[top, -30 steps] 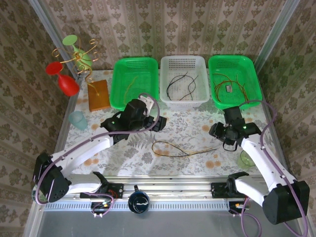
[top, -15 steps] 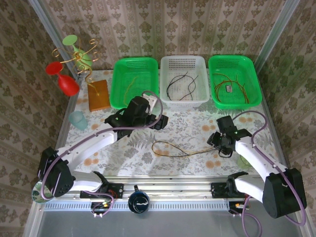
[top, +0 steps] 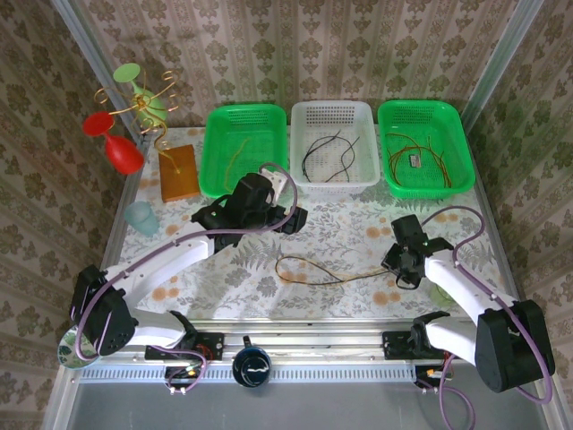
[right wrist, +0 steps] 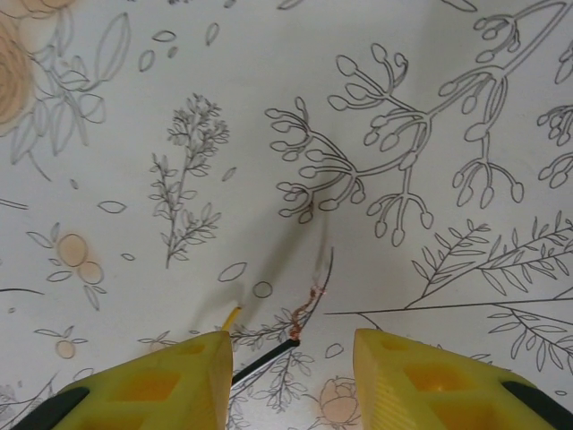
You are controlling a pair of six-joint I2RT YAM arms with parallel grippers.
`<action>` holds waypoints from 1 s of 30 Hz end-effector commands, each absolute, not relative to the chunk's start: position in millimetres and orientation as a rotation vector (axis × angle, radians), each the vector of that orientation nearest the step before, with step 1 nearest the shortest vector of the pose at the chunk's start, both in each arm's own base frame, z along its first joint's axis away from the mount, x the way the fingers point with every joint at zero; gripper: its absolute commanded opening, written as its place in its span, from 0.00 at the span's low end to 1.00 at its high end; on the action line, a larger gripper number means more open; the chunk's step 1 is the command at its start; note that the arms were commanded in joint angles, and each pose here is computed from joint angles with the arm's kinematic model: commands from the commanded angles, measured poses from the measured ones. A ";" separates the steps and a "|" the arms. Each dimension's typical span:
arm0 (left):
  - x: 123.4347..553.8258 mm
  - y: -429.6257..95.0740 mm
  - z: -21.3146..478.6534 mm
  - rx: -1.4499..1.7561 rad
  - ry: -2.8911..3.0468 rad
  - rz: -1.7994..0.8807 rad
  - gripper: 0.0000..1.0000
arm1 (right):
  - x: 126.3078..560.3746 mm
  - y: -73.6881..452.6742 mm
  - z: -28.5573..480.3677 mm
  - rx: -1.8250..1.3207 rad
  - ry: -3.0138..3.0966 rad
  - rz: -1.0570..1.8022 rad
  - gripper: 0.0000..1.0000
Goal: Untangle the cables
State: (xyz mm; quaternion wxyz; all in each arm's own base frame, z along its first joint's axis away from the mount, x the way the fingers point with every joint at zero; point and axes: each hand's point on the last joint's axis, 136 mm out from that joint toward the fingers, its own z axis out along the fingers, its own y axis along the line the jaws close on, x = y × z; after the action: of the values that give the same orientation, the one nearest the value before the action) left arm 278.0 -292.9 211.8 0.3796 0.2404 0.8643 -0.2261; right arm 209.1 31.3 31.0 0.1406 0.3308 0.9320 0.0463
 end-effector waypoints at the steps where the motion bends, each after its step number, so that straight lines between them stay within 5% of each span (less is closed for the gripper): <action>1: 282.5 -302.3 227.0 0.617 2.165 -0.601 0.97 | 207.3 26.0 28.4 0.987 2.676 0.091 0.39; 30: 279.2 -306.9 229.3 0.645 2.147 -0.594 0.96 | 213.7 18.0 14.8 0.995 2.681 0.021 0.25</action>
State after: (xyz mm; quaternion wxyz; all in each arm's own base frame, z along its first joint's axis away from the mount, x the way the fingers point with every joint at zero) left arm 277.1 -299.6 211.1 0.3767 0.2465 0.8635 -0.2273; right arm 215.4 27.1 17.6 0.1341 0.3413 0.9299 0.0301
